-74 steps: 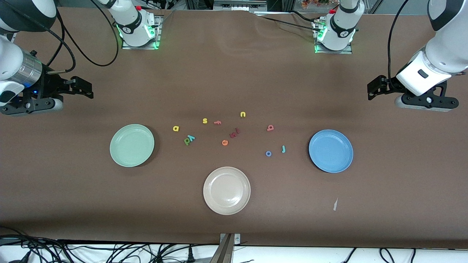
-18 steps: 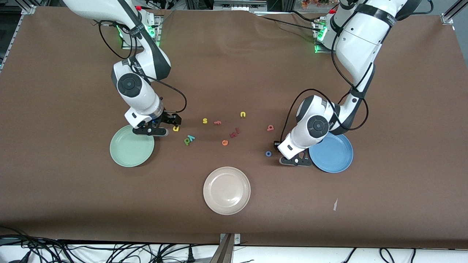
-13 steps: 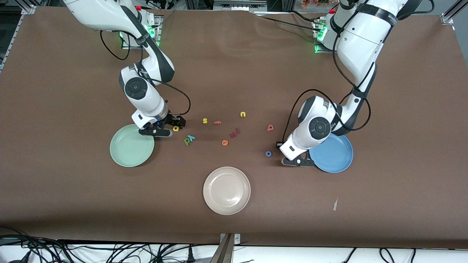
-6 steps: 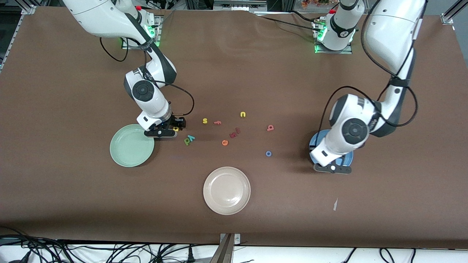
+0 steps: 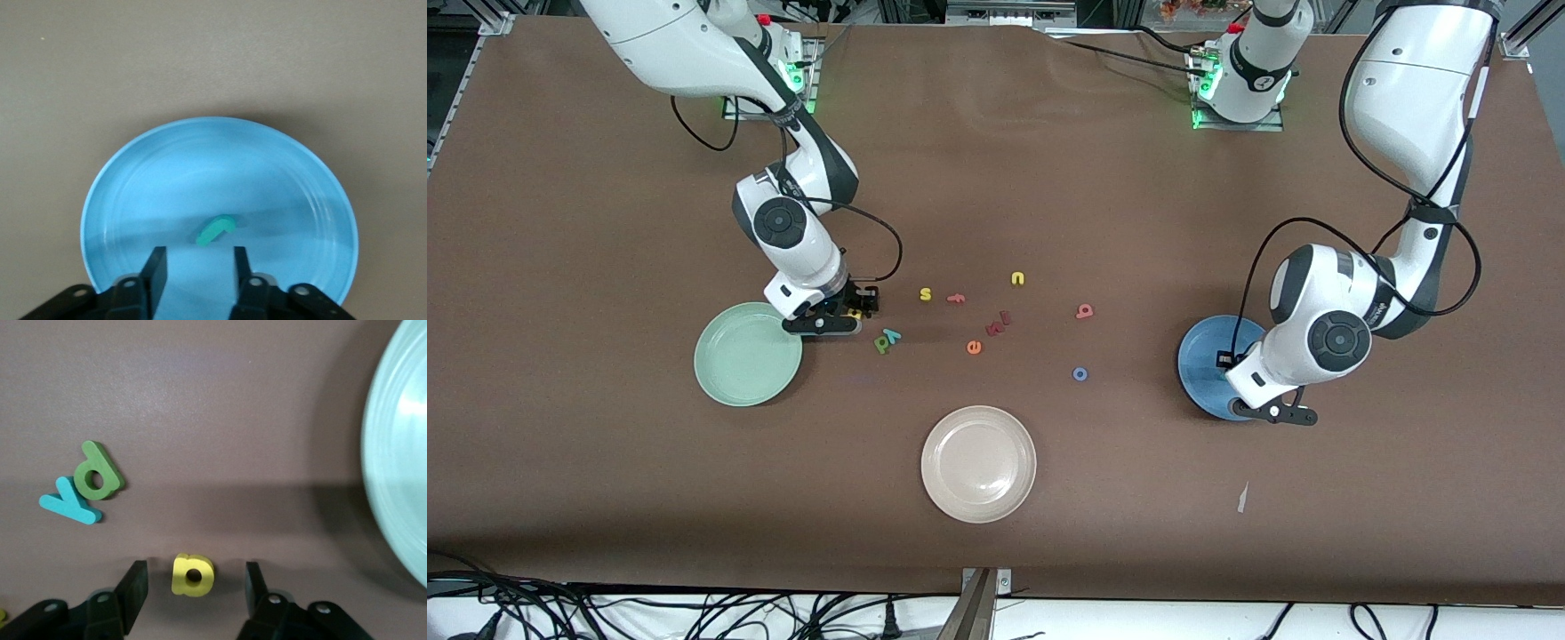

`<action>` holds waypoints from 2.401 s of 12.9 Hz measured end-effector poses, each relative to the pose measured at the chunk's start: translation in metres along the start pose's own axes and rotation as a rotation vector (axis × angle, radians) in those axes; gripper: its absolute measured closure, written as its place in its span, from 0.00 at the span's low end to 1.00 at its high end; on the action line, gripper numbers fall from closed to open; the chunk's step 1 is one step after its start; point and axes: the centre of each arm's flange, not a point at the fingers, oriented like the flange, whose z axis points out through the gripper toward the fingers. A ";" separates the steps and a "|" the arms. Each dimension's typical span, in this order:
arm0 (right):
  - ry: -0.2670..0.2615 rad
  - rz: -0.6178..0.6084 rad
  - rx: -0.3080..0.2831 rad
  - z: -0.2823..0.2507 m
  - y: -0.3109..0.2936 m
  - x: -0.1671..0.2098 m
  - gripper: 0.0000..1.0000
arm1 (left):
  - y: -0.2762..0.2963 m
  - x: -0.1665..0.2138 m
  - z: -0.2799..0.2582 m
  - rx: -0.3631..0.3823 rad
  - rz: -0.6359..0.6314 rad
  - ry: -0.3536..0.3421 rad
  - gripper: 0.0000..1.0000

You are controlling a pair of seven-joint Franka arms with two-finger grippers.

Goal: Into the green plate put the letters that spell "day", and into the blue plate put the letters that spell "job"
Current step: 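Place the yellow d on the green plate while the left gripper reaches the blue o, then drop the blue o in the blue plate while the right gripper reaches green d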

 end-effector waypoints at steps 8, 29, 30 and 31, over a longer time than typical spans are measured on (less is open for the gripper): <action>0.006 -0.003 0.002 0.000 0.000 0.001 0.71 | 0.143 0.006 -0.031 -0.124 -0.208 0.044 0.00; 0.038 -0.055 -0.020 -0.061 0.016 0.048 0.37 | 0.234 0.023 0.029 -0.101 -0.190 0.132 0.71; 0.040 -0.035 -0.009 -0.056 -0.009 0.046 0.37 | 0.221 0.026 0.018 -0.076 -0.202 0.110 0.71; 0.041 -0.015 0.000 -0.050 -0.031 0.047 0.37 | 0.205 0.026 0.002 -0.052 -0.209 0.080 0.71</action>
